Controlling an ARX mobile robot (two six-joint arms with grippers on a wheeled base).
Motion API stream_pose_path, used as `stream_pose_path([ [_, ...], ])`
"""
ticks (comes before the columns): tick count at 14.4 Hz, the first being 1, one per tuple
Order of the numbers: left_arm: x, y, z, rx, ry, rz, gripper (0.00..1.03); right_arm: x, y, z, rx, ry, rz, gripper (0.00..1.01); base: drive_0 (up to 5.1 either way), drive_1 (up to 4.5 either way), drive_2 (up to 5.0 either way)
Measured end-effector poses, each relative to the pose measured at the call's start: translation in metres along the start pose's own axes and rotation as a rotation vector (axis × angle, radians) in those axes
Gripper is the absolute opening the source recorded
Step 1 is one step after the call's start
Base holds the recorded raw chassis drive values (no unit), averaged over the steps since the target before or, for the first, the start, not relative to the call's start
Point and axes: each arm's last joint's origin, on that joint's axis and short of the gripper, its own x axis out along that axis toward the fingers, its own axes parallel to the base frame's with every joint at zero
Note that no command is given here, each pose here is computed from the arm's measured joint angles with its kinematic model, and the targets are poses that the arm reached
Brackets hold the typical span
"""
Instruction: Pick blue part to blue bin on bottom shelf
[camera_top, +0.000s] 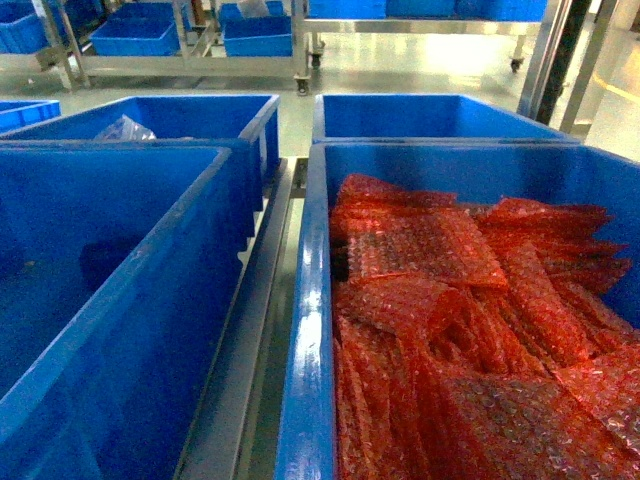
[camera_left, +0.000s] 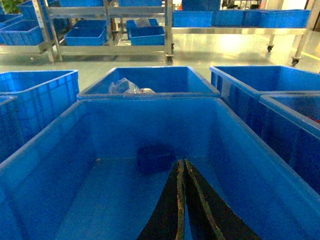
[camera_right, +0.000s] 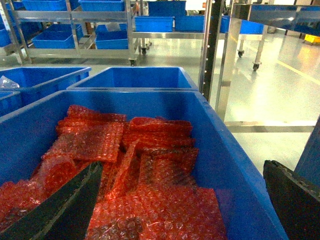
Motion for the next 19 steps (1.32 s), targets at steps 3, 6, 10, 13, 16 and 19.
stream_pose_path([
  [3,-0.008,0.000,-0.003,0.000,-0.010,-0.001,0.02,0.000,0.000,0.000,0.000,0.000,0.000,0.98,0.0,0.00,0.0],
  [6,-0.012,0.000,-0.009,0.000,-0.013,-0.001,0.02,0.000,0.000,0.000,0.000,0.000,0.000,0.98,0.0,0.00,0.0],
  [10,-0.018,0.000,-0.009,0.000,-0.017,-0.001,0.02,0.000,0.000,0.000,0.000,0.000,0.000,0.98,0.0,0.00,0.0],
  [13,-0.022,0.000,-0.009,0.000,-0.018,-0.001,0.02,0.000,0.000,0.000,0.000,0.000,0.000,0.98,0.0,0.00,0.0],
  [16,-0.032,0.000,-0.016,0.000,0.035,-0.003,0.02,0.000,0.000,0.000,0.000,0.001,0.000,0.98,0.0,0.00,0.0],
  [19,-0.034,0.000,-0.013,0.000,-0.001,-0.002,0.02,0.000,0.000,0.000,0.000,0.002,-0.001,0.98,0.0,0.00,0.0],
])
